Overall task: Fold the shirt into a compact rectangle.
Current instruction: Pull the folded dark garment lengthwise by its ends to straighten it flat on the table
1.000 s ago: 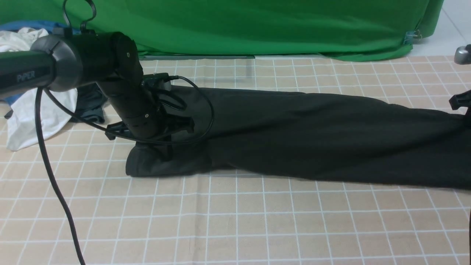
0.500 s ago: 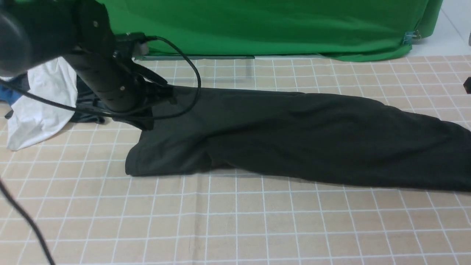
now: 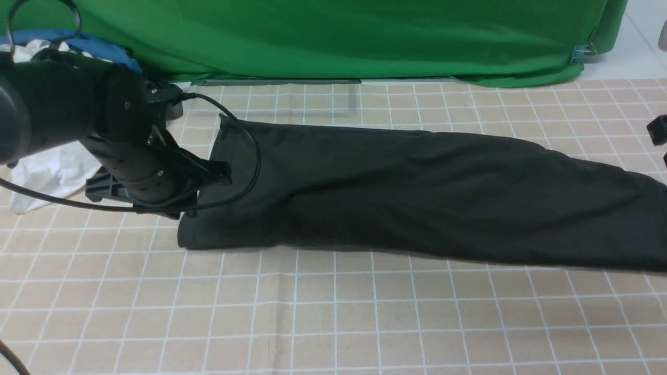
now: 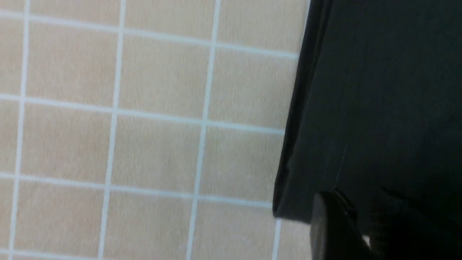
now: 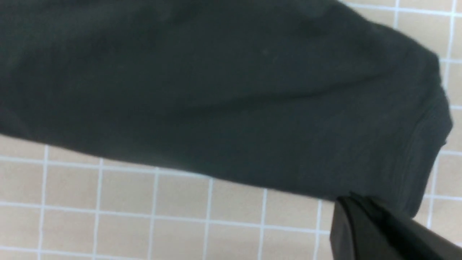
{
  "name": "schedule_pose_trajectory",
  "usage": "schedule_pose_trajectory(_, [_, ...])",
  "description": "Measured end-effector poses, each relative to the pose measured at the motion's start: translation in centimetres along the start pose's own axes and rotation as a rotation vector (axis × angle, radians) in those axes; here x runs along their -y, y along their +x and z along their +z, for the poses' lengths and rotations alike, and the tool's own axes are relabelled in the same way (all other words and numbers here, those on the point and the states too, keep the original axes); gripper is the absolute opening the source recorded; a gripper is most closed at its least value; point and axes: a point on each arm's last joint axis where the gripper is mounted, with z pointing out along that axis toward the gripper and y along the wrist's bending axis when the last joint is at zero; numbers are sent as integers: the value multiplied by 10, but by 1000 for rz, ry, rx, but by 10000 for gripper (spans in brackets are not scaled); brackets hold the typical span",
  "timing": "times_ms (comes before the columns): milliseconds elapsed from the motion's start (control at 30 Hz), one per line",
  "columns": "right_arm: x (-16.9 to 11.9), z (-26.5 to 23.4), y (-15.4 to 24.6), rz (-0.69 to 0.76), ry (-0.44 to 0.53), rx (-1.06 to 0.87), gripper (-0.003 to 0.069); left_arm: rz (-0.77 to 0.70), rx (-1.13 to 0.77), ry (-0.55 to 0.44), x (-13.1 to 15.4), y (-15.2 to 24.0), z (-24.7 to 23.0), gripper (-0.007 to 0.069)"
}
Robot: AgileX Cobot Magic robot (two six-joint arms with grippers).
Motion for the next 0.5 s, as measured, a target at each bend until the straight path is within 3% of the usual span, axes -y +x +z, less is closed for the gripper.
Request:
schedule_pose_trajectory(33, [0,2,1,0,0,-2,36,1,18,6,1,-2,4,266])
schedule_pose_trajectory(67, [0,2,1,0,0,-1,36,1,16,6,1,-2,5,266])
schedule_pose_trajectory(133, [0,3,1,1,1,2,36,3,20,11,3,-3,16,400])
schedule_pose_trajectory(167, [0,3,1,1,1,4,36,3,19,11,3,-3,17,410])
schedule_pose_trajectory(300, [0,2,0,1,3,19,36,-4,-38,-6,3,1,41,564])
schedule_pose_trajectory(433, [0,2,-1,1,3,22,36,-31,-69,-15,3,4,55,568])
schedule_pose_trajectory(500, [0,2,-1,1,3,22,36,-46,-75,-7,4,5,56,514])
